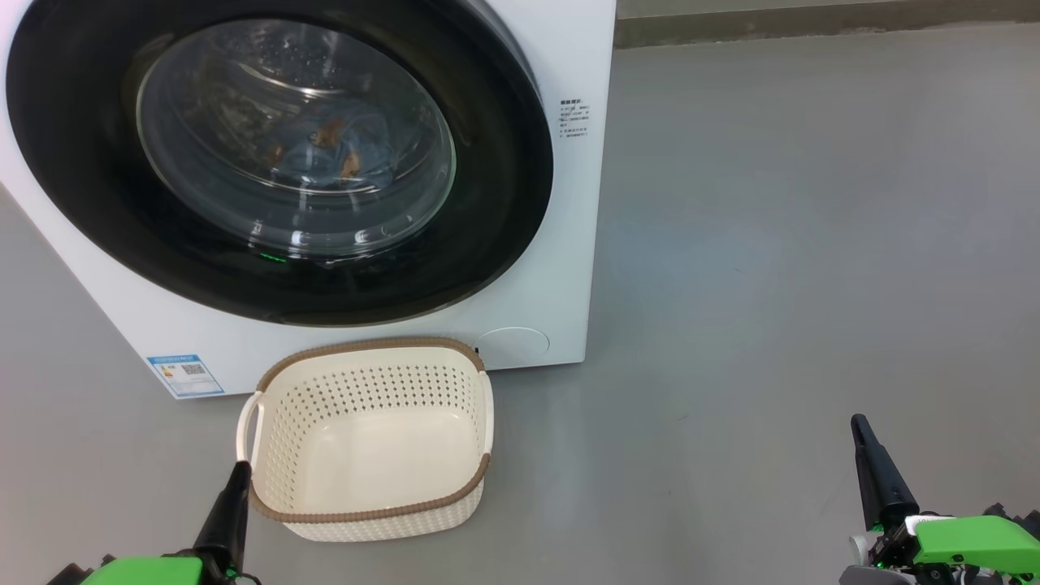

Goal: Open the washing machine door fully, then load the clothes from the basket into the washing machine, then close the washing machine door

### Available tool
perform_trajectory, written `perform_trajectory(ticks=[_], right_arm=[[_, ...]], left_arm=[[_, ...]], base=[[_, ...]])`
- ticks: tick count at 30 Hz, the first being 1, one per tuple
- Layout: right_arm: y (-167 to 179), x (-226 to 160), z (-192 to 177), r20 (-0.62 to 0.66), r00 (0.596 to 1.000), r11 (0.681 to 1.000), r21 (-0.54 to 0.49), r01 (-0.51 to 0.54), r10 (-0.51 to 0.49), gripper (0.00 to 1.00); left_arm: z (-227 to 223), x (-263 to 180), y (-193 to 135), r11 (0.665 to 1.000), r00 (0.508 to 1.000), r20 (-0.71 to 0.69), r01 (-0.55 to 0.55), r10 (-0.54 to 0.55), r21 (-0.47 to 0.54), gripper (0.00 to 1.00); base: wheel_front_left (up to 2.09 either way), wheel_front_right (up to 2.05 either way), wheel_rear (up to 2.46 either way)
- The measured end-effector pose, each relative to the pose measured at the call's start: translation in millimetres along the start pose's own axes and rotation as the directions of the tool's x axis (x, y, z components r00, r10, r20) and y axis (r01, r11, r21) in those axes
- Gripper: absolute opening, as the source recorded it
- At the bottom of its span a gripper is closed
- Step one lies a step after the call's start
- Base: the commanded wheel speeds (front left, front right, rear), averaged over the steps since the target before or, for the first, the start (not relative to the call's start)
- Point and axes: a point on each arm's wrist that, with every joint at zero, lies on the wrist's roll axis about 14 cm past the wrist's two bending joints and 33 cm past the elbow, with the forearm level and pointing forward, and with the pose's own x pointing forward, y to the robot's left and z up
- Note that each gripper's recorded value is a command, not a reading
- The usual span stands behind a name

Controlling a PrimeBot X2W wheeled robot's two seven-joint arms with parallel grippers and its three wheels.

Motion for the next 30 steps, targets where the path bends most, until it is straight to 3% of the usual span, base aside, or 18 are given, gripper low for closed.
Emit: perform_trajectory(ticks=[30], right_arm=[[0.0, 0.0, 0.2, 0.001, 1.0, 1.0, 0.0, 0.0, 0.0, 0.0]], left_arm=[[0.1, 0.0, 0.0, 1.0, 1.0, 0.0, 0.0, 0.0, 0.0, 0.0]], base=[[0.0, 0.0, 0.0]])
